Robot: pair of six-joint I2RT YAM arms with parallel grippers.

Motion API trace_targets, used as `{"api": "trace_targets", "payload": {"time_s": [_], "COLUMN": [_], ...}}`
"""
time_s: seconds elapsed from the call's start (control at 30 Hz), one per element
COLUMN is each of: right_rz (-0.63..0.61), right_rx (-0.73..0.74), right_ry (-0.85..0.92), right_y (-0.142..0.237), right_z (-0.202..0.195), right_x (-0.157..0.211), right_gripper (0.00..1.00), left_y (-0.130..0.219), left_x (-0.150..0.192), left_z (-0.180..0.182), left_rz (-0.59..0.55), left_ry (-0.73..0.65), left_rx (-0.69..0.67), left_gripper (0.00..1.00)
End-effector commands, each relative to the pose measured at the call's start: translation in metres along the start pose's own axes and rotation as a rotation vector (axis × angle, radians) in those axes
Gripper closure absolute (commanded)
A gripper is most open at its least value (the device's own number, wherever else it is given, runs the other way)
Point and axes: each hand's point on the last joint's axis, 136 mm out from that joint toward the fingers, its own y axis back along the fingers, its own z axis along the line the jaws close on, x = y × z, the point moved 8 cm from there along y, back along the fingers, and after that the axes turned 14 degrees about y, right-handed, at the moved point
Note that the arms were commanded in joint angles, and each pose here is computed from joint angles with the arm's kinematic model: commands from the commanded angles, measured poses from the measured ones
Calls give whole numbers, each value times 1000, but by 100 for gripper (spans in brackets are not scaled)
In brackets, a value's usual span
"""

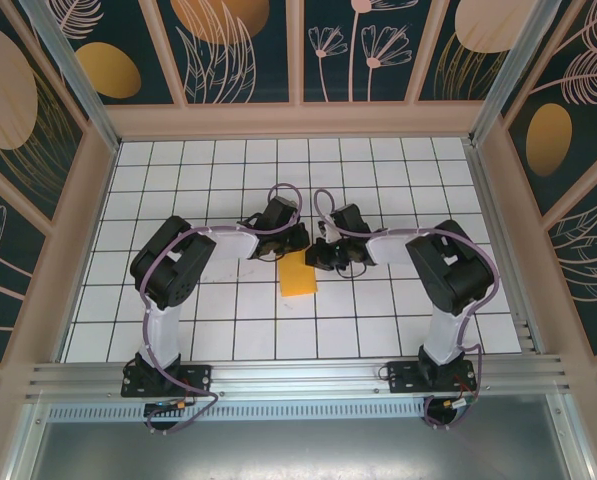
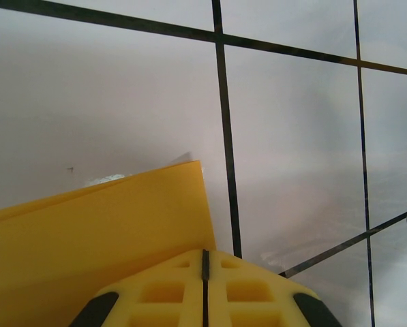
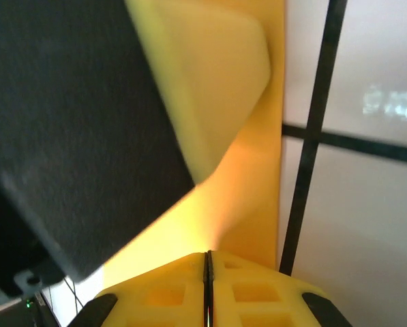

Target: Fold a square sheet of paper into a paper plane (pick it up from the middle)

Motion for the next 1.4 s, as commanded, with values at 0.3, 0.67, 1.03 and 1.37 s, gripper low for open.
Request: {"api": "trace_targets", "payload": {"time_s": [0.3,0.67,1.03,1.37], "right_rz": [106,169,211,120], "right_rx": [36,41,60,54], "right_ry": [-42,-13,-42,22], "right_y": [6,12,17,28], "right_z": [-5,4,0,18], "right_x": [44,69,94,71], "right_gripper": [88,88,88,88], "left_y": [-18,-20,-20,-20], "left_x": [15,16,15,15], "left_z": [42,46,46,46], "left_rz": [25,22,19,21], "left_ry": [27,31,31,28], "left_rx": [-164,-179,-180,-177], "left_gripper": [91,91,91,91]}}
